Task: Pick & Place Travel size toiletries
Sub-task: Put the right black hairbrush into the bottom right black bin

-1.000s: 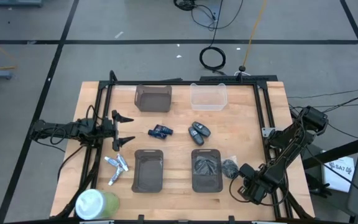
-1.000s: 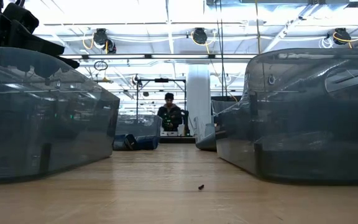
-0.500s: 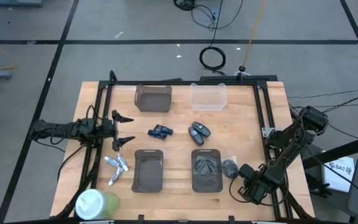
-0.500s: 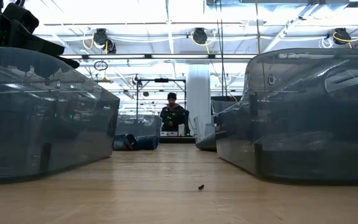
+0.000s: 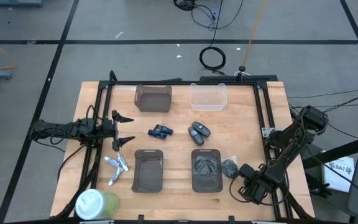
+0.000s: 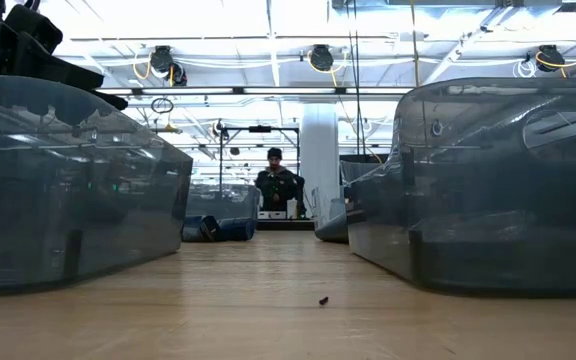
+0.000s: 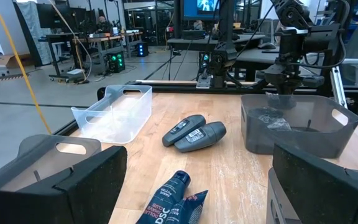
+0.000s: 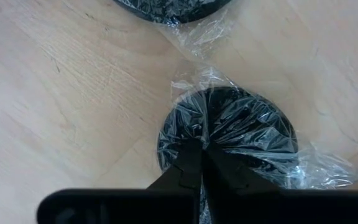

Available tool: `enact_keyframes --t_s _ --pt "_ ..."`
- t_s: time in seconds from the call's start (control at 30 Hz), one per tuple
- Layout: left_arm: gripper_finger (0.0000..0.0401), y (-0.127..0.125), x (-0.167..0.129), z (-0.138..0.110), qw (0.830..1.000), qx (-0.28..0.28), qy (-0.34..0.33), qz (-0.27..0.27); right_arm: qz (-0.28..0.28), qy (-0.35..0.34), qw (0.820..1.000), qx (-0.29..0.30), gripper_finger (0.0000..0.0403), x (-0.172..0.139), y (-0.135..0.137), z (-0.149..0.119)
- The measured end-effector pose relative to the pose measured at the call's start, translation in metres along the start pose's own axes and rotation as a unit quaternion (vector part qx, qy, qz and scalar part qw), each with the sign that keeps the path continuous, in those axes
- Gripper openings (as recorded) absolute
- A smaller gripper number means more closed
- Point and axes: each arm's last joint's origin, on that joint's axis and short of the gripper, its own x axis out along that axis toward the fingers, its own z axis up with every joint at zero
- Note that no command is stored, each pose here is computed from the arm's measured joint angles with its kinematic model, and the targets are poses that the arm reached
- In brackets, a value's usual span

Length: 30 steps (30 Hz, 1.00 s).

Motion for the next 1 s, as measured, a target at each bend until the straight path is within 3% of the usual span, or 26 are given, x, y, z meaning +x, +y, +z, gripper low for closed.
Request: enact_keyframes --t_s 0.6,1.0 --pt "0.0395 0.0 0.0 0.0 1.0 0.0 0.0 0.0 0.058 0.009 0.998 -0.034 0.0 -0.025 -0.004 -0.001" --pt "0.0395 0.0 0.0 0.0 1.0 0.0 0.0 0.0 0.159 -0.025 0.979 -0.129 0.0 -0.031 0.014 -0.002"
